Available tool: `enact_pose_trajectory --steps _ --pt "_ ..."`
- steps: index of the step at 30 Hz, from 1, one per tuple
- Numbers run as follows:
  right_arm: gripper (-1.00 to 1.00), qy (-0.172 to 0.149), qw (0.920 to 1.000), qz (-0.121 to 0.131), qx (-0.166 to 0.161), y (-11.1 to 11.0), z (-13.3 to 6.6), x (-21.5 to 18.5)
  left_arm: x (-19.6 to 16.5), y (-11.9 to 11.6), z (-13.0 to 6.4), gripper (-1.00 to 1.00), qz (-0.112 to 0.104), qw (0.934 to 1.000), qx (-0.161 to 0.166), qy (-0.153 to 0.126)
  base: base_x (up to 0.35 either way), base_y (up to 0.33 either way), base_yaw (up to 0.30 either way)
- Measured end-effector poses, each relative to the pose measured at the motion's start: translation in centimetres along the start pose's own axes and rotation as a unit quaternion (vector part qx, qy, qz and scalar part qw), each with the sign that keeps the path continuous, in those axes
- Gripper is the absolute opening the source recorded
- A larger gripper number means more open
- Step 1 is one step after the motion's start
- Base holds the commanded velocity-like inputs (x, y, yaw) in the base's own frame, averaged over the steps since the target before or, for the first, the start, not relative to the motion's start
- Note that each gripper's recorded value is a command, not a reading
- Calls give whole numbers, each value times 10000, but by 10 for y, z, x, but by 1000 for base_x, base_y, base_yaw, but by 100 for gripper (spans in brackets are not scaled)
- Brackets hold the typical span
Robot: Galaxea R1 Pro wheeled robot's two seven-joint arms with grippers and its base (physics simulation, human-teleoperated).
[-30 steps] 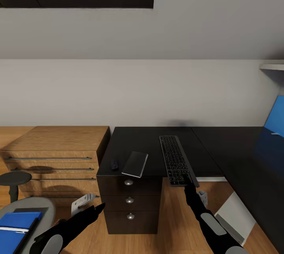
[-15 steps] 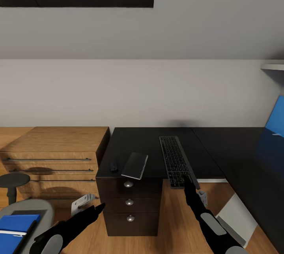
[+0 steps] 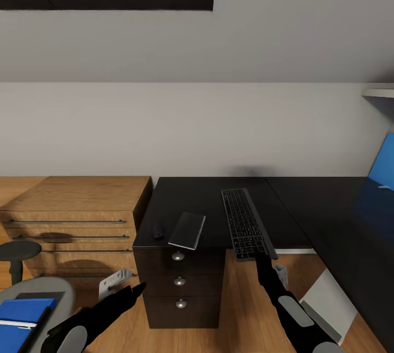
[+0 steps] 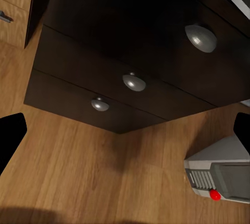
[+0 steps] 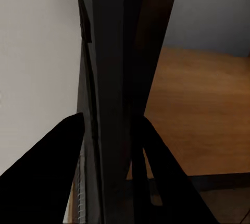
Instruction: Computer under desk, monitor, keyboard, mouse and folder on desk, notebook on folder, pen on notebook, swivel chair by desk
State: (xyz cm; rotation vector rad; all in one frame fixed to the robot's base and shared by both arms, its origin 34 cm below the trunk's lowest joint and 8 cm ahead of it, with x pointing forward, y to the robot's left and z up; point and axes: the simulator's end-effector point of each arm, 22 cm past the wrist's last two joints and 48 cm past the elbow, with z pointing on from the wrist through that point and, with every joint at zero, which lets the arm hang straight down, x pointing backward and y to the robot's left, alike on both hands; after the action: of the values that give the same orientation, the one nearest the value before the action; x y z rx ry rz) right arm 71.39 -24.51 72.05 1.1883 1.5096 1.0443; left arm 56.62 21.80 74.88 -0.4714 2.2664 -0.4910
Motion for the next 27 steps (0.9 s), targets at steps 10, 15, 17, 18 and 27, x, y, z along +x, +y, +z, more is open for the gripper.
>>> enact_pose_trajectory --steps 10,15,17,18,27 --pt "-100 -13 10000 2 -16 6 -1 -2 0 -2 -3 100 36 10000 -5 83 0 0 0" --pt "-100 -7 10000 -4 -24 15 -2 -3 -5 -6 -8 100 41 10000 -12 83 0 0 0" --pt "-100 -5 10000 -10 -29 19 -3 -4 -8 -7 -10 100 44 10000 -17 82 0 0 0" --pt "-100 -7 10000 -9 -42 22 -3 -5 -9 -8 -12 100 51 10000 -26 74 0 0 0" --pt "-100 -39 9991 -17 -419 72 2 -12 -10 -7 -16 100 12 9998 -139 154 0 0 0"
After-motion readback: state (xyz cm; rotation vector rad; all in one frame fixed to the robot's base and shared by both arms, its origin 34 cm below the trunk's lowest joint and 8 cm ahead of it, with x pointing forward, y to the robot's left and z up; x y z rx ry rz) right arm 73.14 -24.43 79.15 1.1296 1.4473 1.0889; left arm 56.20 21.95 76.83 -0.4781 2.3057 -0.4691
